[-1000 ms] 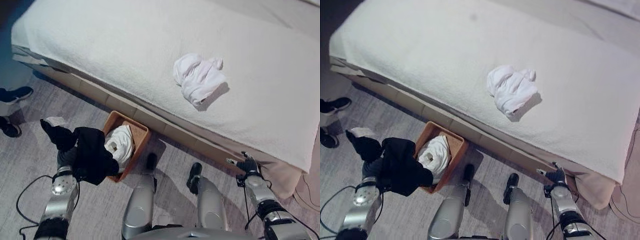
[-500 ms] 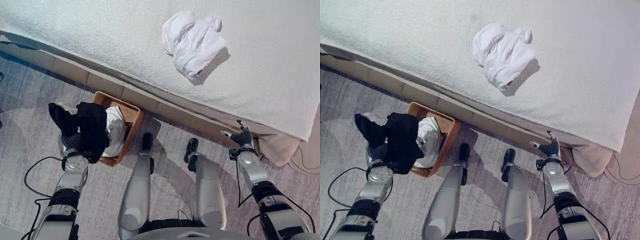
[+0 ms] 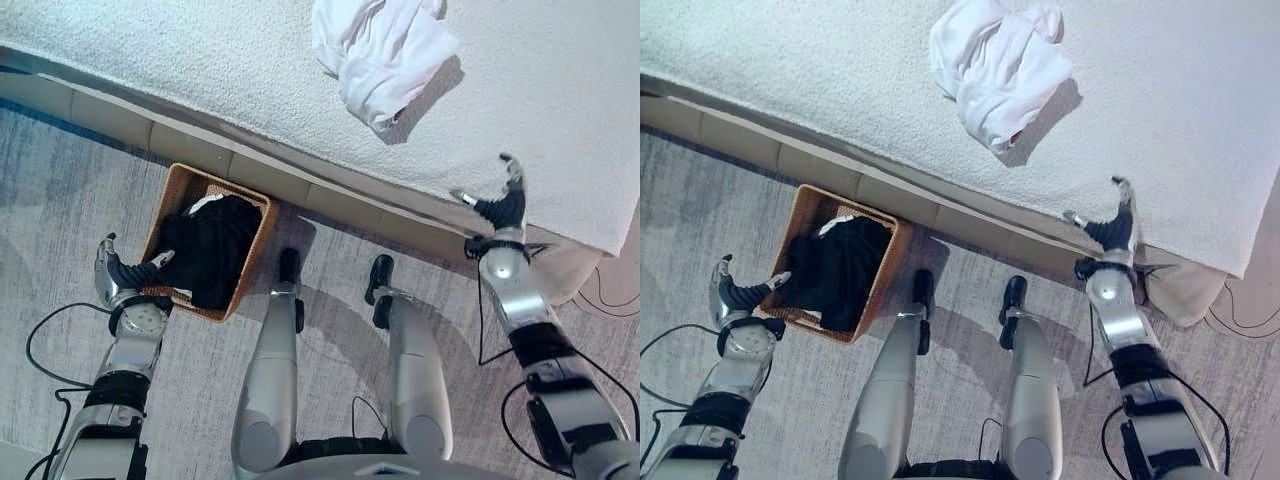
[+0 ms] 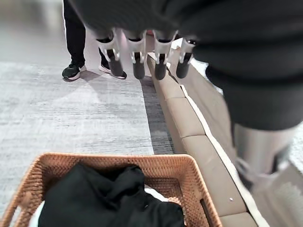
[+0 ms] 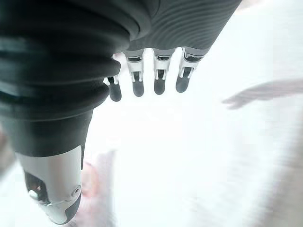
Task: Pick up clothes into the bucket
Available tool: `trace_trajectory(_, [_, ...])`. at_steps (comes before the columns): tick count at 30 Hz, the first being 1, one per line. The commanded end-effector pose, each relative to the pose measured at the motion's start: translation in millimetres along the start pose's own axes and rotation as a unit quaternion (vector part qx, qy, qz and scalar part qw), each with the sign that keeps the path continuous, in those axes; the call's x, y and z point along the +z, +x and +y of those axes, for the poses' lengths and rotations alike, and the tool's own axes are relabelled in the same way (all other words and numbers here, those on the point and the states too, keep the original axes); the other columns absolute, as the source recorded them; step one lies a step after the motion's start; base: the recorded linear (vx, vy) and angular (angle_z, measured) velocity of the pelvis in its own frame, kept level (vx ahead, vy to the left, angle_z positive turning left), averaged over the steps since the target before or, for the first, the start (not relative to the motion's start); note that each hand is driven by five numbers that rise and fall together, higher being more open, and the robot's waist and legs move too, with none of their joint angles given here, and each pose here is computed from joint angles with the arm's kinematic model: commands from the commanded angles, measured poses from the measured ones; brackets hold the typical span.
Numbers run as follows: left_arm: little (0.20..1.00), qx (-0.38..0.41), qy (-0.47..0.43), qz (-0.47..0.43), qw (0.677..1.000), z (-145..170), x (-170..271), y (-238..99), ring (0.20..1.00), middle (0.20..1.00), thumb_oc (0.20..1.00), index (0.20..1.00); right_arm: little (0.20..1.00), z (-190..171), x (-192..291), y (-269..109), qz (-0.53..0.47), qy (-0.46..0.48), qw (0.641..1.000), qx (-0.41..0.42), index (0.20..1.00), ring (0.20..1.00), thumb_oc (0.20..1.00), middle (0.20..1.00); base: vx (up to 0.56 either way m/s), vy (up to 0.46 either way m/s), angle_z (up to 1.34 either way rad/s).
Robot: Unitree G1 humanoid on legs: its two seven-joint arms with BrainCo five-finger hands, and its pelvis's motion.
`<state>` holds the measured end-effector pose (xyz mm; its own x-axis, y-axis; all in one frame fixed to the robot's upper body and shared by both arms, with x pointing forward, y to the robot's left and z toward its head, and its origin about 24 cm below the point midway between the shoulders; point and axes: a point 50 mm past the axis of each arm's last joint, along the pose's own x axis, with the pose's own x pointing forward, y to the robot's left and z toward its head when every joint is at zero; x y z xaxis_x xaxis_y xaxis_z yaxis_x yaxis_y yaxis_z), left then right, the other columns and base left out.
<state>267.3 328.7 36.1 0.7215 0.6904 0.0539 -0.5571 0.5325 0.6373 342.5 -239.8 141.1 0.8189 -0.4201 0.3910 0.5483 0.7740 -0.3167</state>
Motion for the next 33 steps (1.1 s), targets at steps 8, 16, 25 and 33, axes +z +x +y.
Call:
trace_trajectory(8, [1.000,-0.019,-0.070,0.008,0.997,-6,-9,-19,1.000,1.000,1.000,1.000,1.000,-43,67,73,-0.077,-0.051,0.992,-0.082,1.000,1.000,1.000,1.000,0.00,-0.011,0.03])
trace_trajectory(16, [1.000,-0.166,-0.164,0.010,0.972,-46,-9,-55,1.000,1.000,1.000,1.000,1.000,-52,75,111,0.006,-0.129,0.990,-0.063,1.000,1.000,1.000,1.000,0.01,-0.057,0.13])
trace_trajectory(25, [1.000,-0.294,-0.158,0.002,0.943,-77,-9,-90,1.000,1.000,1.000,1.000,1.000,-91,40,114,0.092,-0.260,0.960,-0.053,1.000,1.000,1.000,1.000,-0.01,-0.092,0.35])
trace_trajectory(33, [1.000,-0.349,-0.131,0.024,0.928,-92,-18,-101,1.000,1.000,1.000,1.000,0.451,-71,20,106,0.115,-0.388,0.912,0.070,0.451,0.451,0.451,0.451,0.00,-0.073,0.18])
